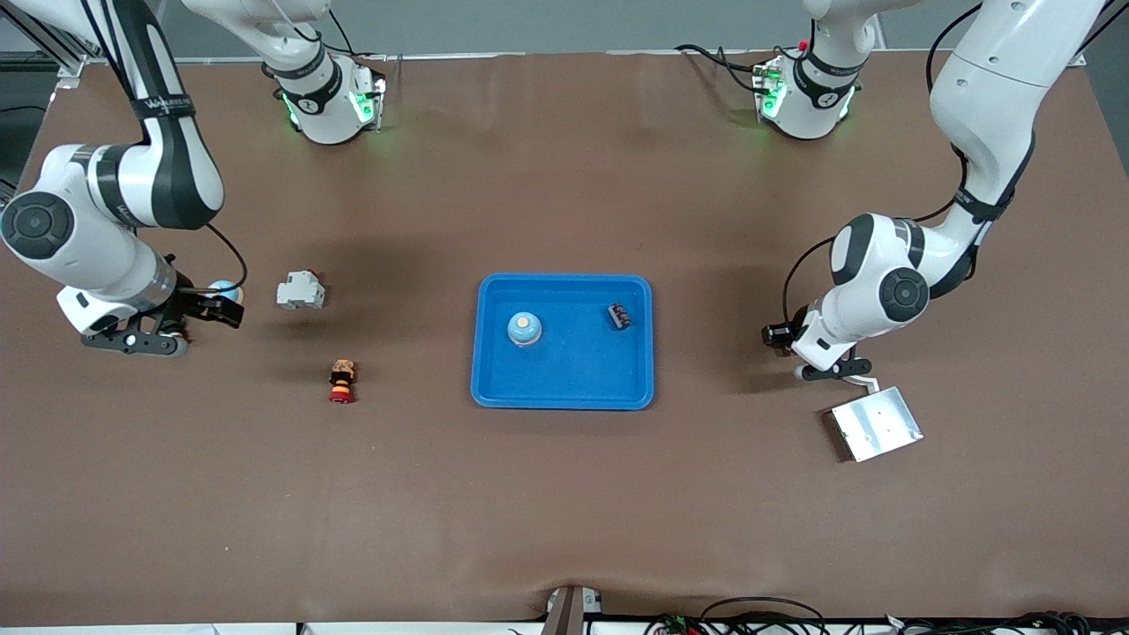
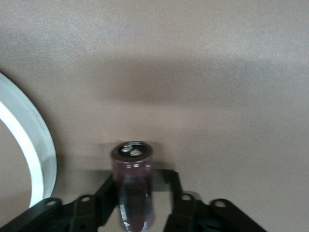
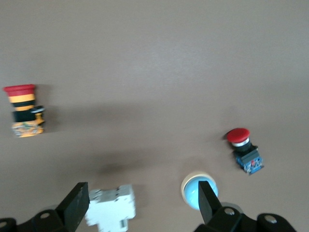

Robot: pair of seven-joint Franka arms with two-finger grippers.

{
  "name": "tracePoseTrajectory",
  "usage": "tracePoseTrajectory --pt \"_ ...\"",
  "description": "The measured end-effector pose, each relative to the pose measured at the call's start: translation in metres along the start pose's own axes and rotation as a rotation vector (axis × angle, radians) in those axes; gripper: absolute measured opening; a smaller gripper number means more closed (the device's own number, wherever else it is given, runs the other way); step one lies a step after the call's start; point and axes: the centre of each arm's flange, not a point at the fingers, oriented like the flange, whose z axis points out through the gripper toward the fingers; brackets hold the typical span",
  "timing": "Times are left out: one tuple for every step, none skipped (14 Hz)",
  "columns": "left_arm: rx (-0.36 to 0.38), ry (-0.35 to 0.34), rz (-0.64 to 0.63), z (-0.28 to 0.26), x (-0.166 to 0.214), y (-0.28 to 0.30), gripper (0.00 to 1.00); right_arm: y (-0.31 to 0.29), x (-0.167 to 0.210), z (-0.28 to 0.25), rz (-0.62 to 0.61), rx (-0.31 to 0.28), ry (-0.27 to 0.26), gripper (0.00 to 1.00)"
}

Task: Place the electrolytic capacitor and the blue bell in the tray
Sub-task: 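Grasp the second capacitor with the left gripper while the right gripper reaches the bell, then close the right gripper on the second bell while the left gripper lifts the capacitor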

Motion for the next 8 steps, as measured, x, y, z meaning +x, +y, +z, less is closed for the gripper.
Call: tracePoseTrajectory --pt "0.0 0.001 0.0 -0.002 0.0 0.0 0.34 0.009 -0.005 0.011 -0.007 0.006 0.016 1.0" --pt "0.0 0.006 0.002 -0.005 0.001 0.002 0.33 0.017 -0.011 0.021 -0.014 0.014 0.027 1.0" --pt "0.0 0.006 0.002 -0.004 0.001 0.002 0.3 0.025 -0.016 0.029 -0.015 0.023 0.032 1.0" --pt "0.0 0.006 0.002 -0.004 0.001 0.002 0.3 0.034 -0.021 0.036 -0.01 0.039 0.036 1.0" --pt "0.0 0.006 0.002 -0.004 0.001 0.002 0.3 0.042 -0.024 0.04 -0.008 0.058 0.04 1.0" --pt "0.0 0.006 0.002 -0.004 0.001 0.002 0.3 0.052 -0.027 0.043 -0.01 0.078 0.043 1.0" --pt "0.0 0.006 0.002 -0.004 0.001 0.002 0.3 0.063 -0.03 0.047 -0.014 0.09 0.044 1.0" --pt "0.0 0.006 0.002 -0.004 0.001 0.002 0.3 0.074 -0.034 0.051 -0.02 0.095 0.047 1.0"
